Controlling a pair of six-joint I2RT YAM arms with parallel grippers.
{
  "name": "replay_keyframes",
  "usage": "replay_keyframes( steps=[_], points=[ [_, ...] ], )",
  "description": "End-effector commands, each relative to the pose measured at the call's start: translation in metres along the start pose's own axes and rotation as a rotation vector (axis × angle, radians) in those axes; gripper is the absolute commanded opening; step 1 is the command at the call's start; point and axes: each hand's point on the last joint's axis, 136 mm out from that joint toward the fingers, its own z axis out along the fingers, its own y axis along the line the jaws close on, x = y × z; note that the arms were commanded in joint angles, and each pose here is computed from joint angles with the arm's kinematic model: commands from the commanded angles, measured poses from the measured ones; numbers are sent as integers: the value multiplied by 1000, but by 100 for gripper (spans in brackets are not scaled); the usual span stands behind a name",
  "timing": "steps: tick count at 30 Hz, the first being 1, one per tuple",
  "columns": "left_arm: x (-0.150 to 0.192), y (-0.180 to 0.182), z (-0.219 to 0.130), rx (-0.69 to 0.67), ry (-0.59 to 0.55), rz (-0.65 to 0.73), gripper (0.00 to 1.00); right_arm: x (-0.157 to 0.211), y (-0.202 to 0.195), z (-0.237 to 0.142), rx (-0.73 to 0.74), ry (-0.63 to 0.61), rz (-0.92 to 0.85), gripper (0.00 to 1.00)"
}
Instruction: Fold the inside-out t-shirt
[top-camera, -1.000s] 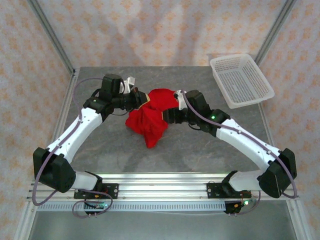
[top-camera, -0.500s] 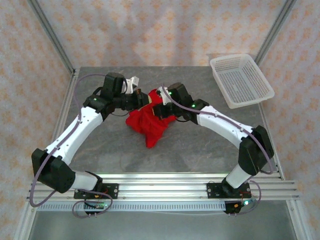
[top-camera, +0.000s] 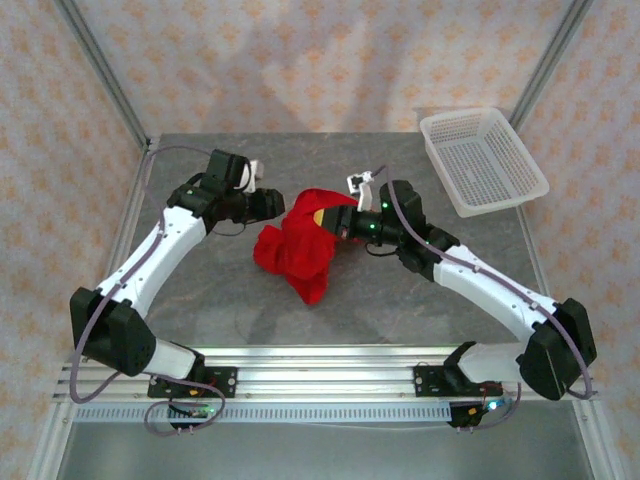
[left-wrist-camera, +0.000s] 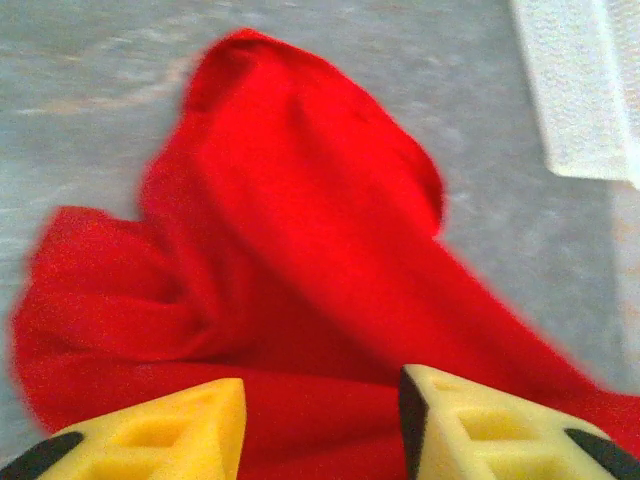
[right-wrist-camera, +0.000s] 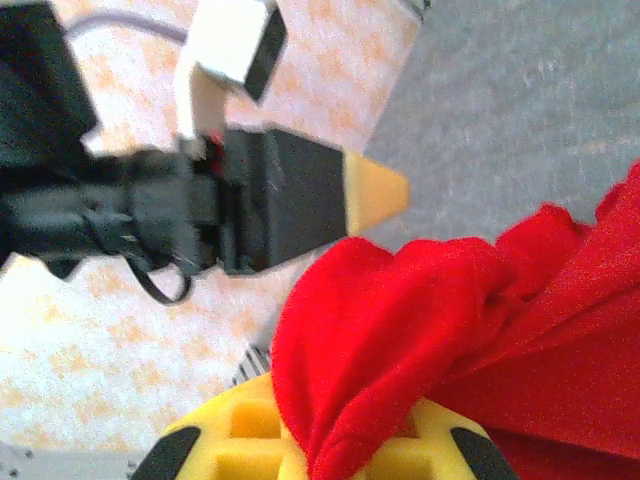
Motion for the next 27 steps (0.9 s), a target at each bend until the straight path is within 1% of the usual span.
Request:
replay_keyframes(
  steps=[1,2,3,4,7,8,9,10,12,14,15,17,18,19,20,21,22,23,24,25,27],
  points=[
    [-7,18,-45,-125,-113,31,58,-33,24,-11,-64,-137,-13,1],
    [-6,19,-56,-133,-128,9,60,-33,21,-11,-53,-140,-12,1],
    [-4,14,-68,-109,-134,-23,60,-33,15,-10,-28,-145,-3,1],
    [-1,2,-75,-44,-138,-60,60,-34,11,-9,-7,-149,-2,0],
    [11,-51,-74,286,-107,-298,53,-40,-1,-8,48,-186,16,0],
    [16,-67,-70,374,-95,-366,52,-41,-2,-7,50,-192,14,0],
    [21,-76,-65,419,-85,-409,52,-42,-2,-6,47,-191,7,0],
    [24,-83,-60,454,-78,-440,53,-42,0,-5,43,-188,5,0],
    [25,-95,-50,485,-61,-461,60,-44,3,-4,30,-184,9,0],
    [20,-106,-41,529,-46,-490,68,-44,5,-2,17,-179,22,0],
    [15,-110,-37,555,-50,-510,71,-44,7,-2,8,-177,29,0],
    [6,-116,-29,598,-70,-554,73,-44,8,-1,-2,-178,44,0],
    [3,-117,-23,608,-72,-573,73,-45,8,-1,-4,-182,57,0],
    [3,-115,-16,599,-65,-590,67,-46,7,-1,-5,-187,71,0],
    [2,-113,-12,593,-64,-601,55,-47,7,-1,-6,-193,81,0],
    [2,-111,-7,586,-66,-618,37,-48,7,-1,-9,-198,96,1],
    [0,-110,-6,591,-73,-629,17,-48,7,-1,-10,-201,107,2],
    [-1,-109,-6,587,-80,-633,3,-47,6,-1,-8,-198,113,3],
    [-2,-106,-7,569,-88,-628,0,-44,4,-2,6,-191,117,6],
    [-2,-103,-9,541,-98,-608,0,-40,-1,-4,33,-179,120,11],
    [-3,-98,-17,492,-119,-542,0,-22,-15,-8,92,-122,87,16]
  ],
)
